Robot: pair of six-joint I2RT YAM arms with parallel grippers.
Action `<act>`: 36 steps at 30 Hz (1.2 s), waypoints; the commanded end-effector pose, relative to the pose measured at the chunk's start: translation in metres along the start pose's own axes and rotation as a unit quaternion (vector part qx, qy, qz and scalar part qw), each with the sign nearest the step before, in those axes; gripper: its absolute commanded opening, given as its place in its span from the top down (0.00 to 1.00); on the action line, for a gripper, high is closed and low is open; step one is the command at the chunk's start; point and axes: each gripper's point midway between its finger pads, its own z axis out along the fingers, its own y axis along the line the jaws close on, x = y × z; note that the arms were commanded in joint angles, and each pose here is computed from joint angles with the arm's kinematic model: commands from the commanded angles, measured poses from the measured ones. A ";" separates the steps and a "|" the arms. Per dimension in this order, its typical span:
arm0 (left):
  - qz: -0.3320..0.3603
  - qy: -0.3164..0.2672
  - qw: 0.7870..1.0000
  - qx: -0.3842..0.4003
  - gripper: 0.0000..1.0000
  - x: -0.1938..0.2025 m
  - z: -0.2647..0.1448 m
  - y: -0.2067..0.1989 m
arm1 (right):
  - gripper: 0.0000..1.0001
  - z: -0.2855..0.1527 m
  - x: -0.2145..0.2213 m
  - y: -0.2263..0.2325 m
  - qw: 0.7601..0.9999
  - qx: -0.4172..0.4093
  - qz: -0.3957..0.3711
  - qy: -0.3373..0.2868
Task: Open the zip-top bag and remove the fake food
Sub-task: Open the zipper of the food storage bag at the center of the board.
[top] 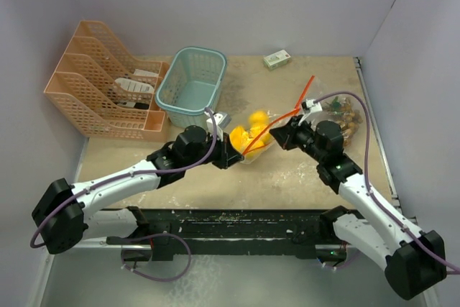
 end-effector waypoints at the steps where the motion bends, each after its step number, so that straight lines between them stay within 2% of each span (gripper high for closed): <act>1: 0.002 -0.031 0.999 0.014 1.00 -0.021 0.003 -0.012 | 0.93 0.007 0.015 -0.001 1.000 -0.021 -0.015 0.006; 8: 0.002 -0.032 0.999 -0.001 1.00 -0.022 0.003 -0.008 | 0.92 0.018 0.042 -0.014 0.999 -0.016 -0.004 0.035; 14: 0.007 -0.034 0.999 -0.005 0.88 -0.021 0.004 -0.006 | 0.88 0.025 0.063 -0.023 0.998 -0.012 0.004 0.054; 18: 0.003 -0.023 1.000 -0.001 0.82 -0.012 0.010 -0.003 | 0.79 0.031 0.068 -0.023 0.998 -0.021 0.013 0.057; 26: 0.000 -0.010 1.000 0.000 0.86 0.001 0.017 0.000 | 0.61 0.045 0.072 -0.007 0.997 -0.042 0.006 0.062; 36: 0.004 -0.015 1.000 0.000 0.87 -0.001 0.010 -0.001 | 0.29 0.078 0.123 0.001 0.992 -0.025 -0.043 0.118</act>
